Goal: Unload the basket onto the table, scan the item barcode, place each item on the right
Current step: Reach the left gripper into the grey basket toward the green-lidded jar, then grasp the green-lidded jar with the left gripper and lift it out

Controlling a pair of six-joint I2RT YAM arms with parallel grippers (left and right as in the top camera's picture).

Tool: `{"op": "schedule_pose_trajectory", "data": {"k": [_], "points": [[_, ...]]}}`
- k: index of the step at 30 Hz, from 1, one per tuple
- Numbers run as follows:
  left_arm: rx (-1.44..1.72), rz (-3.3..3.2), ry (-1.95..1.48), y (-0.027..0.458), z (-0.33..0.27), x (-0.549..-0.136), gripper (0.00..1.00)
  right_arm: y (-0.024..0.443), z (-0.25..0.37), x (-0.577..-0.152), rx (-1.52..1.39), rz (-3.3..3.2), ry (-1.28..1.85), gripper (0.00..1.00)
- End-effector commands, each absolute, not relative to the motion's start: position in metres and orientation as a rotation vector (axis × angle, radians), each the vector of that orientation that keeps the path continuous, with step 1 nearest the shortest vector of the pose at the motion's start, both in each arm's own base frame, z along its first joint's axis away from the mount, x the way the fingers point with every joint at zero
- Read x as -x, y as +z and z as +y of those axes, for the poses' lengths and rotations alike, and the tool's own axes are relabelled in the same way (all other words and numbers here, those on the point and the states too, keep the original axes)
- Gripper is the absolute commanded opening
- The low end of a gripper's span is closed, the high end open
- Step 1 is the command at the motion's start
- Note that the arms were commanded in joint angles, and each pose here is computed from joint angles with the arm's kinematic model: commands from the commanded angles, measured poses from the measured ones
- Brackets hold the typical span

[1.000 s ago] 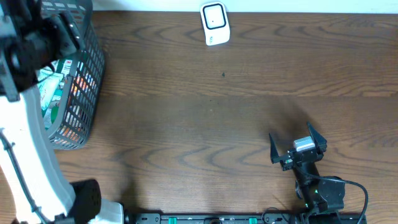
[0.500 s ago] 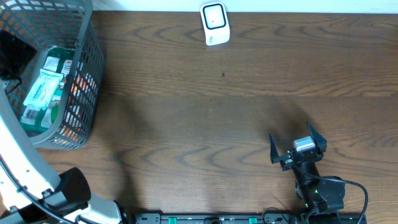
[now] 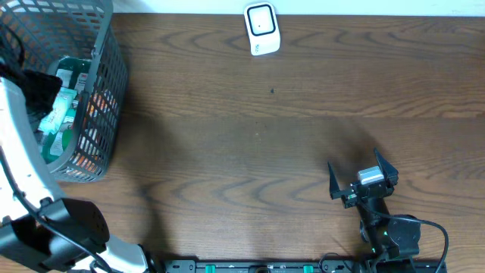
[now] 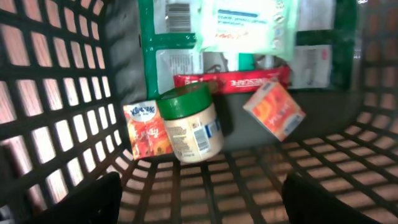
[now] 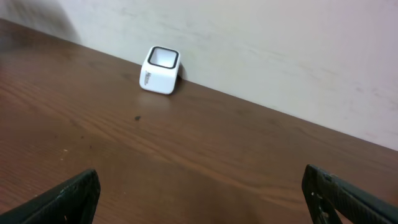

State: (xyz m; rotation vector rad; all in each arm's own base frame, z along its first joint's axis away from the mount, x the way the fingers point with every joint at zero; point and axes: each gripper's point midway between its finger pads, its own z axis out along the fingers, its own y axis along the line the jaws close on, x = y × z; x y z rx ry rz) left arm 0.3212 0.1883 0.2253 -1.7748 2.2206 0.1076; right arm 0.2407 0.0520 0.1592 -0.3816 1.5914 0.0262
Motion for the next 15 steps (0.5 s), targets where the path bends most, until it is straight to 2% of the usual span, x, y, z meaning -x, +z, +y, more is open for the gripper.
{"op": "schedule_pose_trajectory", "data": {"k": [1, 15], "points": [[1.854, 2.195, 0.141, 0.203, 0.192, -0.318, 0.83, 0.159, 0.055, -0.24, 0.38, 1.593, 0.043, 0.99], [1.887, 2.199, 0.146, 0.126, 0.194, -0.322, 0.83, 0.159, 0.055, -0.24, 0.38, 1.593, 0.043, 0.99]]}}
